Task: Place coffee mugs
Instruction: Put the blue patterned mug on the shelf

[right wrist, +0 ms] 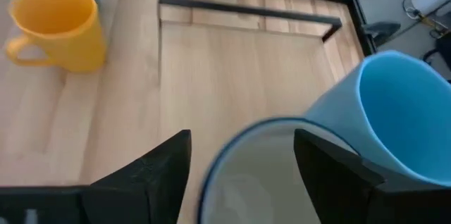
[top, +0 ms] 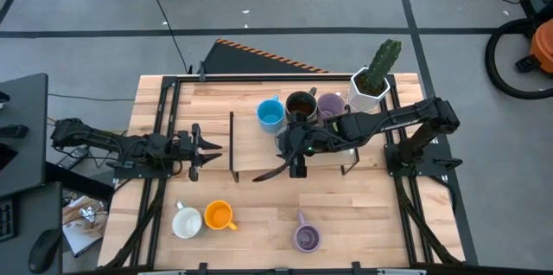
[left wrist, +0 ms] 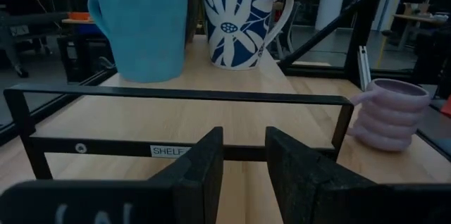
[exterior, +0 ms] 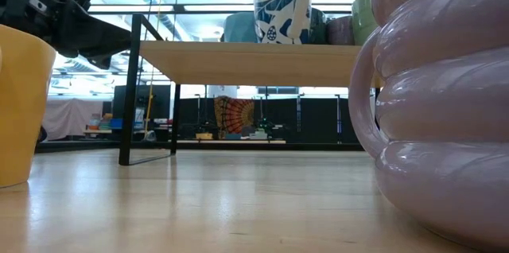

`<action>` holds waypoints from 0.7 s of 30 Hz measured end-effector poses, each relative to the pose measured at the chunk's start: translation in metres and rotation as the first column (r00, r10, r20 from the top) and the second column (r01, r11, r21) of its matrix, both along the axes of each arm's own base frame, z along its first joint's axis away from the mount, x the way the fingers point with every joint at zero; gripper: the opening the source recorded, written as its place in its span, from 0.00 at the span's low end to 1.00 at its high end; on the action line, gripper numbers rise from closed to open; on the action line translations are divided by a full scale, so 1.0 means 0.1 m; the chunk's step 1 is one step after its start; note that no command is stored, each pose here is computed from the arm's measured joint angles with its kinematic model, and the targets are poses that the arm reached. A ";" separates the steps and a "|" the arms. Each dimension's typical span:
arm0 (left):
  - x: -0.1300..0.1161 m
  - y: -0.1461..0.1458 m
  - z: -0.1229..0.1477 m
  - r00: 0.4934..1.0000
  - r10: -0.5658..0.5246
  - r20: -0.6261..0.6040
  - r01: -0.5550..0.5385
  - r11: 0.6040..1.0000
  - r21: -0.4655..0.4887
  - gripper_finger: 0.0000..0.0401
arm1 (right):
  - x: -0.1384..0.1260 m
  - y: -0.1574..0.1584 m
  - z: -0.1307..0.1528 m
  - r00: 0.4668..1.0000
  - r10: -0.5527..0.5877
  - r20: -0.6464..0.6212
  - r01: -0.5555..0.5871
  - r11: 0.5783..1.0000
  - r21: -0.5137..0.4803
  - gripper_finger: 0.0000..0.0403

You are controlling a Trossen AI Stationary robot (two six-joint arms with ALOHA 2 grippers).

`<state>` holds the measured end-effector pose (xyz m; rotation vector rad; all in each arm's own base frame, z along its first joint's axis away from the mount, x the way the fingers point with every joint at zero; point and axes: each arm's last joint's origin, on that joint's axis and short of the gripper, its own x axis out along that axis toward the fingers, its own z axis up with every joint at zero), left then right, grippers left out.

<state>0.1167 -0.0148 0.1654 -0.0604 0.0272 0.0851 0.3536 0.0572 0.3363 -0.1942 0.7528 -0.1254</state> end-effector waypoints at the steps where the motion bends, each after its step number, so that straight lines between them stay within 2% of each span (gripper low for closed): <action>1: 0.00 0.00 0.00 1.000 0.000 0.000 0.000 1.000 0.000 0.28 | 0.00 0.00 -0.01 1.000 0.003 -0.003 -0.003 1.000 -0.004 0.65; 8: 0.00 0.01 0.00 0.999 0.033 -0.002 -0.033 0.999 0.023 0.28 | 0.01 0.03 0.11 0.999 0.002 0.037 -0.001 1.000 -0.030 0.67; 21: 0.00 0.01 0.00 0.999 0.036 -0.003 -0.036 0.999 0.029 0.28 | -0.07 0.01 0.04 0.997 -0.051 -0.065 0.053 0.998 0.023 0.64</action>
